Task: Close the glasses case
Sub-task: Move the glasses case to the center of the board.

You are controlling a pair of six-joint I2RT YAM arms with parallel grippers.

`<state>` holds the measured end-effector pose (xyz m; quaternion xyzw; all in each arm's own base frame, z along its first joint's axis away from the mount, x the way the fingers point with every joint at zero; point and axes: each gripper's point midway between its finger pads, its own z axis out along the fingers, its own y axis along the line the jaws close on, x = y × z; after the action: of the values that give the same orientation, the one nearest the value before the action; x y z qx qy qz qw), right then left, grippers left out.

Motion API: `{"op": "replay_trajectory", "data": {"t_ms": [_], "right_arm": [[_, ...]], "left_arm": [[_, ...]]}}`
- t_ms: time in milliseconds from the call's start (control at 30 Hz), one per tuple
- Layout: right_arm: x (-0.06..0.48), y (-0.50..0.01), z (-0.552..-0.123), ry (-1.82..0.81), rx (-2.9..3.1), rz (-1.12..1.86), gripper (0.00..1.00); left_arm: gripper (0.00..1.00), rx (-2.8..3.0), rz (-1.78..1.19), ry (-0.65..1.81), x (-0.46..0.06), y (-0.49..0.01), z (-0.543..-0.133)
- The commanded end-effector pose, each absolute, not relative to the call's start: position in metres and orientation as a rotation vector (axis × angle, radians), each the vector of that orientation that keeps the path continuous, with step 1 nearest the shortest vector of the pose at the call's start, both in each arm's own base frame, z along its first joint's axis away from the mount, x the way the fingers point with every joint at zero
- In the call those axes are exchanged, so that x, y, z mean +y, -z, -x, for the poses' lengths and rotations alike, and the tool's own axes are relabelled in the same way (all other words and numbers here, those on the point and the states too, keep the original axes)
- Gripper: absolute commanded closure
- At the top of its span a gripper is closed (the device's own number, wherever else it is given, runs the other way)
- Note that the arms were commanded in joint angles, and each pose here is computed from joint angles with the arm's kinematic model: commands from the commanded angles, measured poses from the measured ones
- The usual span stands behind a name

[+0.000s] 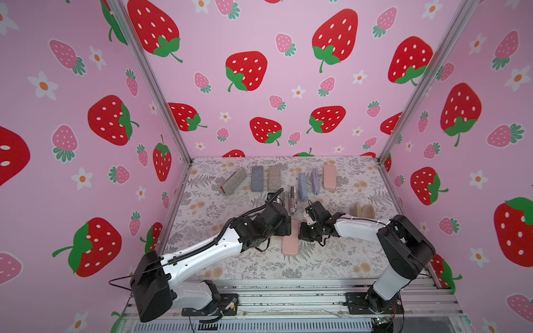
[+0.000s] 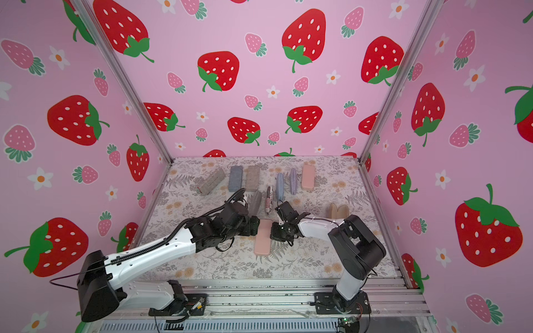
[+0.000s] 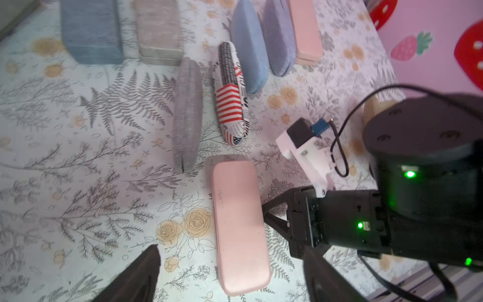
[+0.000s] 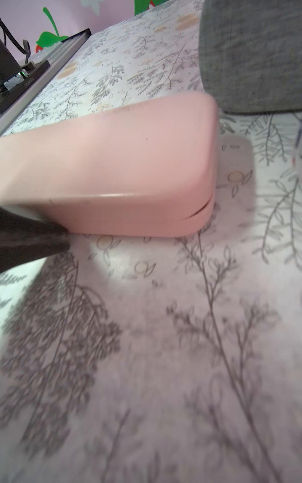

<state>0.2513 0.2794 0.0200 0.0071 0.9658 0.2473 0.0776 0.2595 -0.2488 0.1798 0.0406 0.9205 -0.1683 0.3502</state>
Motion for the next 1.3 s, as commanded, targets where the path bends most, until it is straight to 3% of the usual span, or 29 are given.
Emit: {"op": "replay_trajectory", "data": {"t_ms": [0, 333, 600, 667, 800, 867, 1000, 1267], "right_arm": [[0.298, -0.022, -0.253, -0.737, 2.897, 0.001, 0.96], [0.343, -0.024, -0.257, -0.718, 2.906, 0.080, 0.93], [0.292, -0.052, -0.259, -0.420, 2.859, 0.009, 0.85], [0.270, -0.069, -0.260, -0.320, 2.822, -0.007, 0.80], [0.211, -0.113, -0.263, -0.109, 2.734, -0.055, 0.56], [0.177, -0.128, -0.266, -0.030, 2.713, -0.106, 0.35], [0.123, -0.132, -0.273, 0.066, 2.739, -0.223, 0.24], [0.046, -0.105, -0.287, 0.219, 2.776, -0.457, 0.20]], "left_arm": [[0.03, 2.345, -0.007, 0.338, -0.214, -0.182, -0.261], [0.00, 2.303, 0.109, 0.318, -0.164, -0.185, -0.249], [0.00, 2.312, 0.136, 0.360, -0.158, -0.180, -0.251], [0.00, 2.320, 0.129, 0.371, -0.162, -0.178, -0.254], [0.00, 2.346, 0.104, 0.403, -0.176, -0.173, -0.259], [0.00, 2.358, 0.091, 0.429, -0.185, -0.169, -0.262], [0.00, 2.379, 0.070, 0.477, -0.201, -0.162, -0.267], [0.00, 2.435, 0.033, 0.519, -0.223, -0.149, -0.271]]}}
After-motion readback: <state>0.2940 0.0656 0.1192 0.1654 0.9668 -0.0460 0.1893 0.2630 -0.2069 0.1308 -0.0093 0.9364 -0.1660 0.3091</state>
